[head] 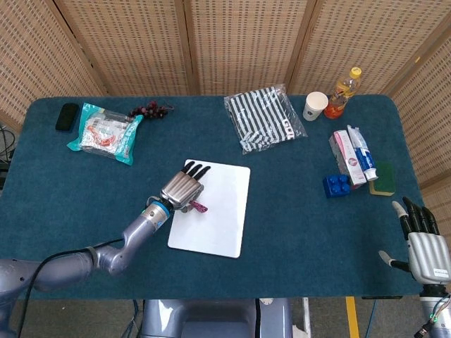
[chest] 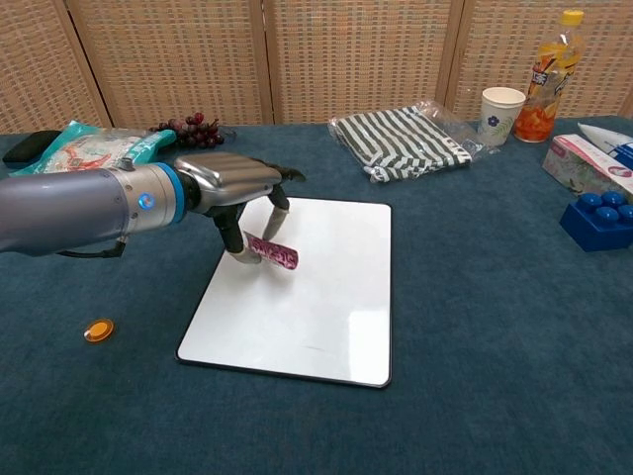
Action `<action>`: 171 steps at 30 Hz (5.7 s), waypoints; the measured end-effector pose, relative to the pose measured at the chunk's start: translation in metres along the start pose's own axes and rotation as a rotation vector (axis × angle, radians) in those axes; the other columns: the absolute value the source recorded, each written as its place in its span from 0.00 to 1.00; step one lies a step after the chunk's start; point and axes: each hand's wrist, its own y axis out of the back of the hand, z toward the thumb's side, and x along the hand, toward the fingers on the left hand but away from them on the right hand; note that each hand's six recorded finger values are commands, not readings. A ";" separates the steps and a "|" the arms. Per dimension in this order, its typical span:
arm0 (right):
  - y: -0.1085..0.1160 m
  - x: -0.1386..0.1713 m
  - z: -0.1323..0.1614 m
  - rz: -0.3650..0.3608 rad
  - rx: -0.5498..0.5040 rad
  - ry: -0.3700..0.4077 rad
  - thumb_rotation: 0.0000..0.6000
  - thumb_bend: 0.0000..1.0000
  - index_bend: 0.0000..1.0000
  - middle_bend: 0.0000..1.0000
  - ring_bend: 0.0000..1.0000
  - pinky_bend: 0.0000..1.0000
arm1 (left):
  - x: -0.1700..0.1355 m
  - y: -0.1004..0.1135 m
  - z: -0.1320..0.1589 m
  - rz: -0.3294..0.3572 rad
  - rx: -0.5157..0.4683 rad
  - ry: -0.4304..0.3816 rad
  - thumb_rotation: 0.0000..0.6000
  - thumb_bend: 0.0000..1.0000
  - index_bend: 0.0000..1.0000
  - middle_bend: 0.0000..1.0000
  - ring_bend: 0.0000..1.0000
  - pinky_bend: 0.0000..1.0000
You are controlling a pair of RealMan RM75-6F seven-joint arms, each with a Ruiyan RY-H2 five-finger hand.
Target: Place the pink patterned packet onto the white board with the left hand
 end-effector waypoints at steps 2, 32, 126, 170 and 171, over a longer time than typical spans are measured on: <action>0.000 0.000 0.000 -0.001 0.000 0.000 1.00 0.00 0.05 0.00 0.00 0.00 | 0.004 -0.002 0.005 -0.007 -0.005 -0.002 1.00 0.18 0.05 0.00 0.00 0.00; 0.000 0.002 0.001 -0.007 0.009 0.000 1.00 0.00 0.05 0.00 0.00 0.00 | -0.116 -0.043 -0.065 0.000 -0.101 -0.023 1.00 0.43 0.38 0.00 0.00 0.00; 0.000 0.002 0.001 -0.002 -0.004 0.005 1.00 0.00 0.05 0.00 0.00 0.00 | -0.167 -0.119 -0.091 0.062 -0.095 -0.021 1.00 0.38 0.55 0.00 0.00 0.00; 0.000 0.001 -0.002 0.009 -0.011 -0.006 1.00 0.00 0.05 0.00 0.00 0.00 | 0.027 -0.021 -0.001 0.059 -0.148 -0.001 1.00 0.32 0.01 0.00 0.00 0.00; 0.001 0.000 -0.002 0.009 -0.011 -0.006 1.00 0.00 0.05 0.00 0.00 0.00 | 0.026 -0.021 -0.002 0.059 -0.146 0.000 1.00 0.31 0.00 0.00 0.00 0.00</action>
